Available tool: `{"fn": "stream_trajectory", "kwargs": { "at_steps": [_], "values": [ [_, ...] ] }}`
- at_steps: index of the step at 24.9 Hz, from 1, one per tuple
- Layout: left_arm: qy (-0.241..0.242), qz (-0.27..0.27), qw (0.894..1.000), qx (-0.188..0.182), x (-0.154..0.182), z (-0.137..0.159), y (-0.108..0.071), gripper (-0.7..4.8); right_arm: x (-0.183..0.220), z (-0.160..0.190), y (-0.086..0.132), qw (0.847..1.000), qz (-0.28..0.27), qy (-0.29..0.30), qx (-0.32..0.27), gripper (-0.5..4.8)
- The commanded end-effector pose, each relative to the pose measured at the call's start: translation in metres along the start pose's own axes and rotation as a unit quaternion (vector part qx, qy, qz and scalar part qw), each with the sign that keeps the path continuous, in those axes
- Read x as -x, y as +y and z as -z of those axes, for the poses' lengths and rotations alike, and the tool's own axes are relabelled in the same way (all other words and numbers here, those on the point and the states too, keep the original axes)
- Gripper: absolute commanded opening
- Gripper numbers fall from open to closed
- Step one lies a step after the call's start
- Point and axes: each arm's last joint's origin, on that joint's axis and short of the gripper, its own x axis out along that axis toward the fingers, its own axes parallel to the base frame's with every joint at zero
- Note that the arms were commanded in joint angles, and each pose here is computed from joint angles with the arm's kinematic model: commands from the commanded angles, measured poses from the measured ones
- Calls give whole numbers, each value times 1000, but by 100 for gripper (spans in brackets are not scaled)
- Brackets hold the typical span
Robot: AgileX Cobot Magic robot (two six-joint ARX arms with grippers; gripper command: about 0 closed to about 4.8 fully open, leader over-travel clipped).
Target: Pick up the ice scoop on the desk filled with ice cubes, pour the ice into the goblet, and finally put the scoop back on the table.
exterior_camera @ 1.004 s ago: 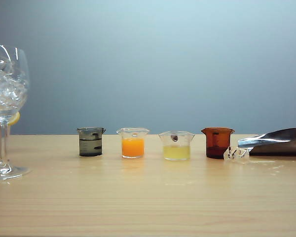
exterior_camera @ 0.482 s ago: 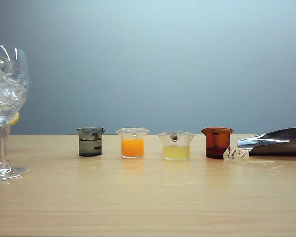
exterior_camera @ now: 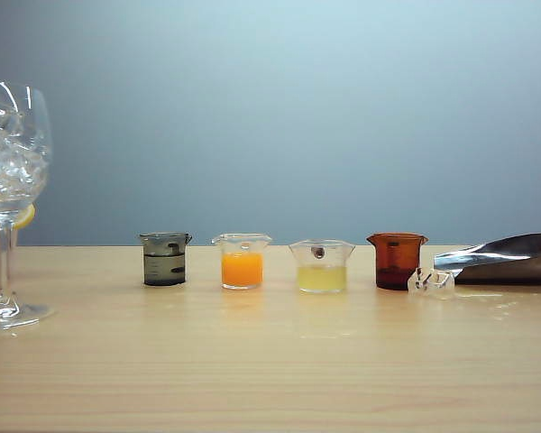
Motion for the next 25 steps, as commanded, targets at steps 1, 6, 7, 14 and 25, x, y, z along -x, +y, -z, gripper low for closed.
{"fn": "stream_trajectory", "kwargs": {
  "at_steps": [1, 6, 7, 14, 25],
  "values": [
    [-10, 0, 1000, -5, 0, -3, 0, -1, 1, -2, 0, 1000, 1, -8, 3, -1],
    [-8, 0, 1000, -4, 0, -2, 0, -1, 1, -2, 0, 1000, 1, -8, 3, -1],
    [-8, 0, 1000, -4, 0, -2, 0, -1, 1, -2, 0, 1000, 1, -8, 3, -1],
    [-8, 1, 1000, -4, 0, -2, 0, -1, 1, -2, 0, 1000, 1, -8, 3, -1],
    [-8, 1, 1000, -4, 0, -2, 0, -1, 14, 57, -6, 987, 112, -86, 70, -1]
  ]
}}
